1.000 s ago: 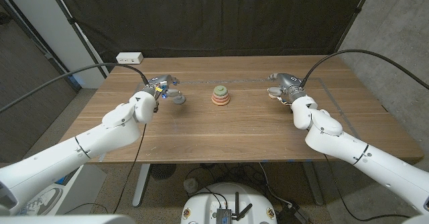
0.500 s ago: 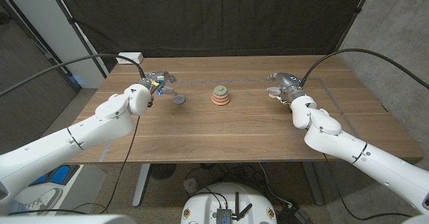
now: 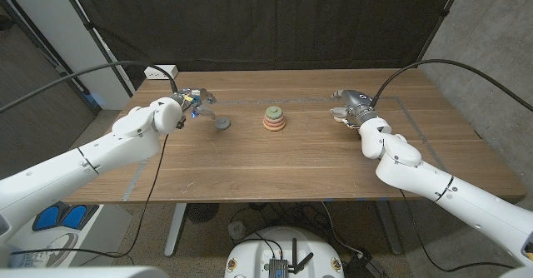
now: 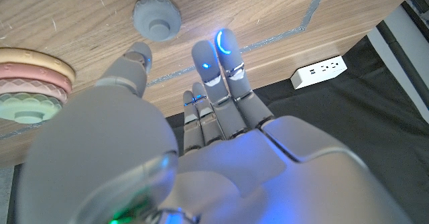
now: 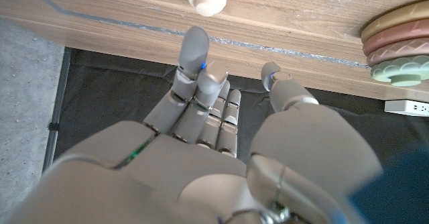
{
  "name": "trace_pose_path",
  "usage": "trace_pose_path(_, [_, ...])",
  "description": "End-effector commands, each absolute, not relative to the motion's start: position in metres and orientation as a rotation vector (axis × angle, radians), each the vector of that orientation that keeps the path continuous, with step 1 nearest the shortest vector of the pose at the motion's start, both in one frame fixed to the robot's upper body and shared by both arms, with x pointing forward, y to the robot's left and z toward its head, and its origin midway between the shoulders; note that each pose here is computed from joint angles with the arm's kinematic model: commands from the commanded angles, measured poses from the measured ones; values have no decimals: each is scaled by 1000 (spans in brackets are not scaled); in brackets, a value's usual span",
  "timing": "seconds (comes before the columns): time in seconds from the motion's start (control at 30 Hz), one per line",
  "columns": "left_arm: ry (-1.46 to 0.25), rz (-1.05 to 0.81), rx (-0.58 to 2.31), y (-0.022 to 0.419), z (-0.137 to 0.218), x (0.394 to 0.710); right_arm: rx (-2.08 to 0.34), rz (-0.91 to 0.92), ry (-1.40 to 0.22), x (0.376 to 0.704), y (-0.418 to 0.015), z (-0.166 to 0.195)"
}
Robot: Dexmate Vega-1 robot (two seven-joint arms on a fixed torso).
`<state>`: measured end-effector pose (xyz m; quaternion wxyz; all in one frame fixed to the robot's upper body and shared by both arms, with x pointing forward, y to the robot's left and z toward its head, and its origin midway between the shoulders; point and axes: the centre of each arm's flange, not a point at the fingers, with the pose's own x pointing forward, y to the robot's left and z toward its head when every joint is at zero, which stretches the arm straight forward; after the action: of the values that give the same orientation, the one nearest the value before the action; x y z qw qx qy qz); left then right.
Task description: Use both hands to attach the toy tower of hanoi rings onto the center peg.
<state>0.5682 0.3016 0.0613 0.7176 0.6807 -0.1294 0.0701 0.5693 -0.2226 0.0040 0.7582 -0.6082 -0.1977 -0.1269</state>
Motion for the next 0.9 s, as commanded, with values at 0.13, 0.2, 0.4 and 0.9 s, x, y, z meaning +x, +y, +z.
trace_pose_path(0.13, [-265, 127, 1601, 307, 62, 586, -1330, -272, -420, 571, -220, 4])
trace_pose_path(0.2, [-262, 117, 1610, 307, 63, 588, -1330, -274, -416, 570, -220, 4])
trace_pose_path(0.4, [-240, 80, 1635, 304, 64, 597, -1335, -272, -412, 569, -219, 3])
trace_pose_path(0.9, [-231, 29, 1706, 295, 58, 619, -1336, -283, -400, 565, -219, 3])
